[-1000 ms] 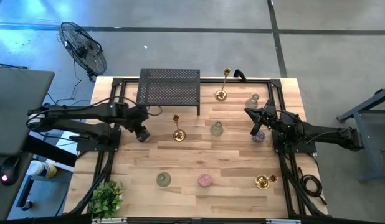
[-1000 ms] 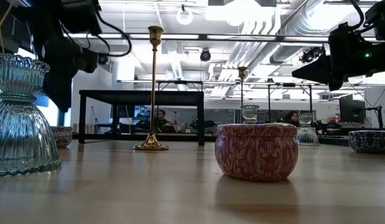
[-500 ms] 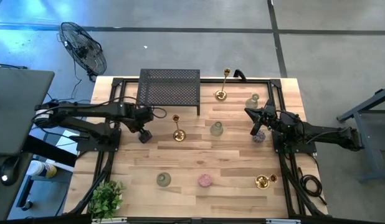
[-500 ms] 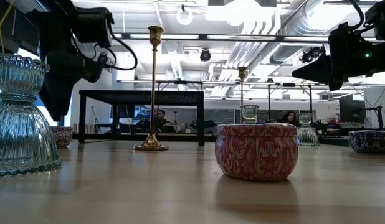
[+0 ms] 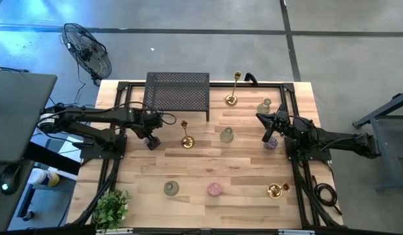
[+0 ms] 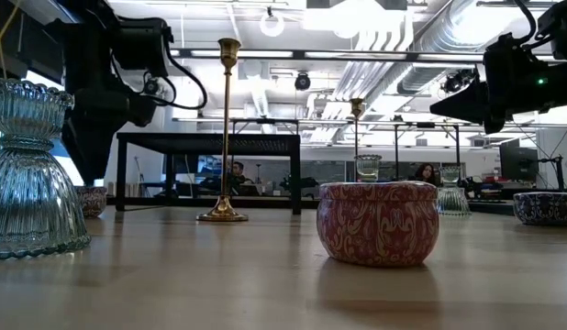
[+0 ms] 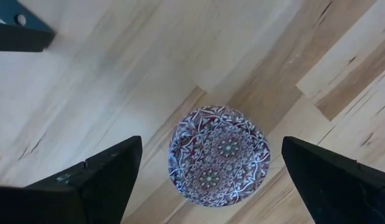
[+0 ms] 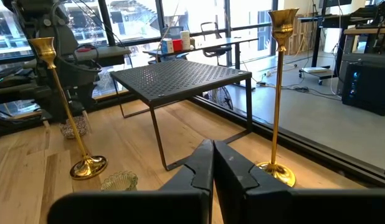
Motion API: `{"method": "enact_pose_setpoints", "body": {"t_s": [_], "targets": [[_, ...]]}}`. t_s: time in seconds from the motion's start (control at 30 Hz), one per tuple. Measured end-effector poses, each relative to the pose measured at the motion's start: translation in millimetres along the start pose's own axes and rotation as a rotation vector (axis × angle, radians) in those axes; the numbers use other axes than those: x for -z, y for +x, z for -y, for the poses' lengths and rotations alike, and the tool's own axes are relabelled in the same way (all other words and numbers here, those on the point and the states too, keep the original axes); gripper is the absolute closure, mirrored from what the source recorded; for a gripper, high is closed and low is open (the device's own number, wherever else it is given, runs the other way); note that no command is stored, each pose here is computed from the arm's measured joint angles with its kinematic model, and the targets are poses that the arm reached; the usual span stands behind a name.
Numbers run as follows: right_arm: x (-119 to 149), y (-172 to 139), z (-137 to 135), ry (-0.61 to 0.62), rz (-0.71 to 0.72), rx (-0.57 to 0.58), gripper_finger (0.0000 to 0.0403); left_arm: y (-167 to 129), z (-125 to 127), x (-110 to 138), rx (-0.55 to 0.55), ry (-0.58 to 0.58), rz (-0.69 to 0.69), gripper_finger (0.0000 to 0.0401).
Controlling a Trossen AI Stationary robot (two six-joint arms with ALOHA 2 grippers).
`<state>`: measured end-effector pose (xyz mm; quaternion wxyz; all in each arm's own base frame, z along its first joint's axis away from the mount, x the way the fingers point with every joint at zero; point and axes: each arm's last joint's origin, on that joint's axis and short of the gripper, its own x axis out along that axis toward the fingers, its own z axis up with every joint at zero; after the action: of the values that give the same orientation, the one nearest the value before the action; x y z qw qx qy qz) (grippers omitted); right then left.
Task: Pick & Place candle stick holders
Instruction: Put the red scented candle on the shelf
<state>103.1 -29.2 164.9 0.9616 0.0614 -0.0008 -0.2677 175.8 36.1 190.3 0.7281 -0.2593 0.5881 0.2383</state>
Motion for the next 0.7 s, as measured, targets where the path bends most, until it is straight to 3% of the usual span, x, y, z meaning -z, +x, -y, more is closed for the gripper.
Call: {"method": "enact_pose_setpoints", "body": {"t_s": [0.33, 0.7], "targets": [[0, 0, 0, 0.0, 0.0, 0.0, 0.0402, 15, -6, 13, 0.006, -0.011, -0.071, 0.0021], [0, 0, 0, 0.0, 0.0, 0.0, 0.0402, 18, -6, 12, 0.014, 0.001, -0.052, 0.0021]]}}
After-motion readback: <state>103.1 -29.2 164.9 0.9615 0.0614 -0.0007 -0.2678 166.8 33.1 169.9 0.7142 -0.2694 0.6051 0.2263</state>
